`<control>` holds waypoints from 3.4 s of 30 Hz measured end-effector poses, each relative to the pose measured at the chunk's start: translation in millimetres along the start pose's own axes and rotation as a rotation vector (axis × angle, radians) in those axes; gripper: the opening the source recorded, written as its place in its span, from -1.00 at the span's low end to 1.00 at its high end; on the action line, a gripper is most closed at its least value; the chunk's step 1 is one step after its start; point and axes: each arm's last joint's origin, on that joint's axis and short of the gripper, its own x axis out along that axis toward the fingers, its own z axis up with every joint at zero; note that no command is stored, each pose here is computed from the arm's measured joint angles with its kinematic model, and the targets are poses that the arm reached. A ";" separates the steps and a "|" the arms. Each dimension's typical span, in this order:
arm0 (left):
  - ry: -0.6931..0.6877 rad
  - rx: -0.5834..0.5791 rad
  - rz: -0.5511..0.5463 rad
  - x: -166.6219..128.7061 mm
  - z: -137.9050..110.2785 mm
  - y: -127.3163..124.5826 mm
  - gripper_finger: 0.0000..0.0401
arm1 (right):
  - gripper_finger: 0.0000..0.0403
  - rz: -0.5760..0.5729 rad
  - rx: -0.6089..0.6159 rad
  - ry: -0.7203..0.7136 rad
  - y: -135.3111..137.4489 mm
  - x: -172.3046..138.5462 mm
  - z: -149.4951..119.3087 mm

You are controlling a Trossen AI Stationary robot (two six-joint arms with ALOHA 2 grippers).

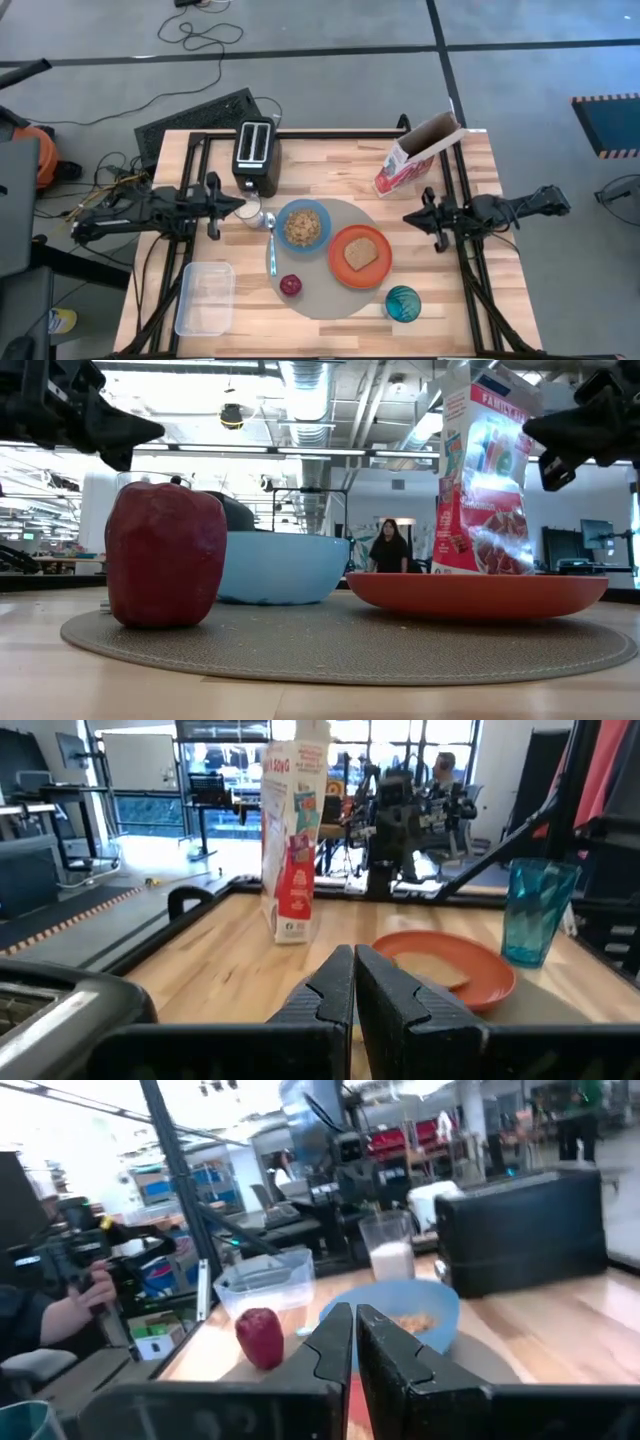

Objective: Arrange a breakfast setting
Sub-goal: Return to Home Position

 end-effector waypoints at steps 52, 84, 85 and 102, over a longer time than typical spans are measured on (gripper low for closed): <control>0.077 0.016 0.082 6.5 -24.3 2.6 -1.00 | -0.75 -0.031 0.065 0.057 -1.9 0.0 -6.7; 0.078 0.016 0.082 6.5 -24.4 2.6 -1.00 | -0.75 -0.030 0.067 0.058 -1.9 0.0 -6.8; 0.078 0.016 0.082 6.5 -24.4 2.6 -1.00 | -0.75 -0.030 0.067 0.058 -1.9 0.1 -6.8; 0.078 0.016 0.082 6.5 -24.4 2.6 -1.00 | -0.75 -0.030 0.066 0.058 -1.9 0.0 -6.8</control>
